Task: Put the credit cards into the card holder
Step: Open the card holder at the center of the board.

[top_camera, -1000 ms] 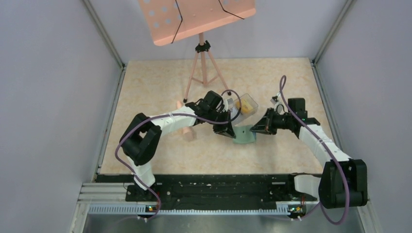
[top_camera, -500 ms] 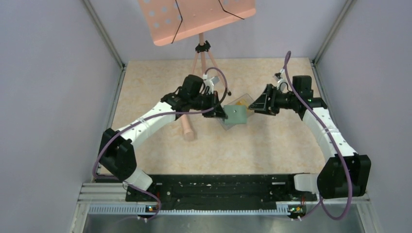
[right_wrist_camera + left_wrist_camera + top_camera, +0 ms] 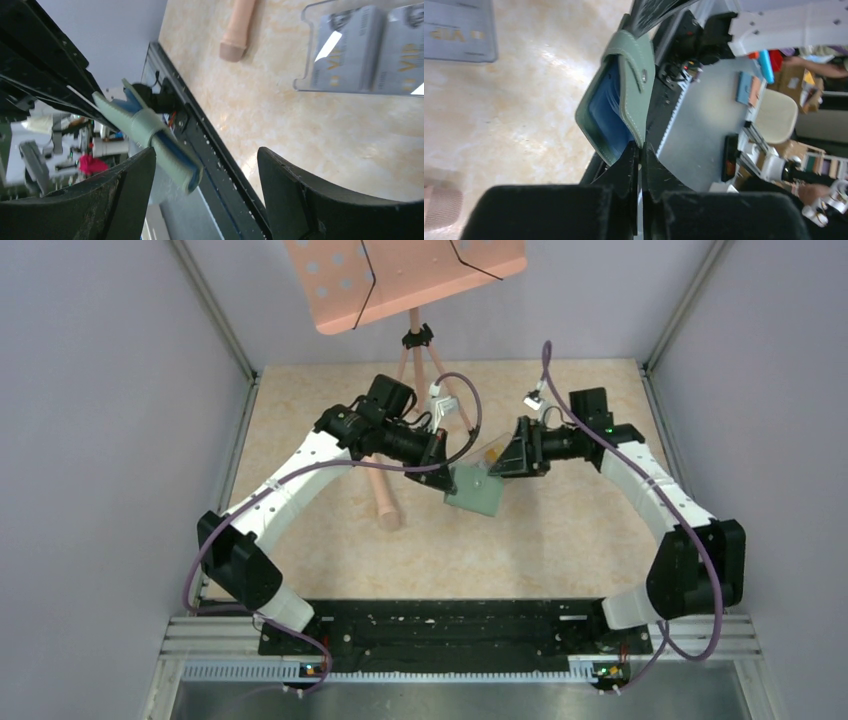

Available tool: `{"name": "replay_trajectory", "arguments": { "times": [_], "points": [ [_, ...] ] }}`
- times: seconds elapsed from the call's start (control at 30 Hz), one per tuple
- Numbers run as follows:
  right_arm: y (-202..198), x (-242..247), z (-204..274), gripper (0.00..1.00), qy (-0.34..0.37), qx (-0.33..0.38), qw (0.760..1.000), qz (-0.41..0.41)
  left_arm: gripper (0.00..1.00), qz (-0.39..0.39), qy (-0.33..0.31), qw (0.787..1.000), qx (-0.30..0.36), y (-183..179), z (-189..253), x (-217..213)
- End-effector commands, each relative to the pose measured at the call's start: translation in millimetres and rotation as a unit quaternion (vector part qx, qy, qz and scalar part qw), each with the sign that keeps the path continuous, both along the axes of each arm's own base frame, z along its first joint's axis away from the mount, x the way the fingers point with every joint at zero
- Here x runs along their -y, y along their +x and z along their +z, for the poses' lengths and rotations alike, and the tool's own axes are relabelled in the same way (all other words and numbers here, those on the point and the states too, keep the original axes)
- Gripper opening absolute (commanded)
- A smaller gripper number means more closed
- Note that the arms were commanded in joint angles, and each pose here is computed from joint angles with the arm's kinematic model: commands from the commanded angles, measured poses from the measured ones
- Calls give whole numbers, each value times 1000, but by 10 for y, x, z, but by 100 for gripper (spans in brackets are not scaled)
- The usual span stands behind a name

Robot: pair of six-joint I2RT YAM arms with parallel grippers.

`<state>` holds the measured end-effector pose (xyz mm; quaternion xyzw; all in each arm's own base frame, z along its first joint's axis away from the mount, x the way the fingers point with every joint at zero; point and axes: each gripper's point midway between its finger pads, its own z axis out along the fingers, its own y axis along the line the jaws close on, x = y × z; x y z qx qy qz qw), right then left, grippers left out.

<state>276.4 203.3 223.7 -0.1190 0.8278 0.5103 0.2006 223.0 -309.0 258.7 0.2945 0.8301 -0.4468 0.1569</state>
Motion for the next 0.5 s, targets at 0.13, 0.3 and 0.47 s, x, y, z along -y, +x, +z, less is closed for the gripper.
{"name": "replay_trajectory", "arguments": {
  "times": [0.13,0.3,0.47],
  "points": [
    [-363,-635,236,74,83,30,982,170,0,-85,-60,994,-17,-335,336,44],
    [-440,-772,370,67,111,28,972,206,0,-70,-43,997,-12,-293,257,17],
    [-504,-770,457,50,133,20,965,224,0,-55,-28,998,4,-217,230,-3]
  ]
}}
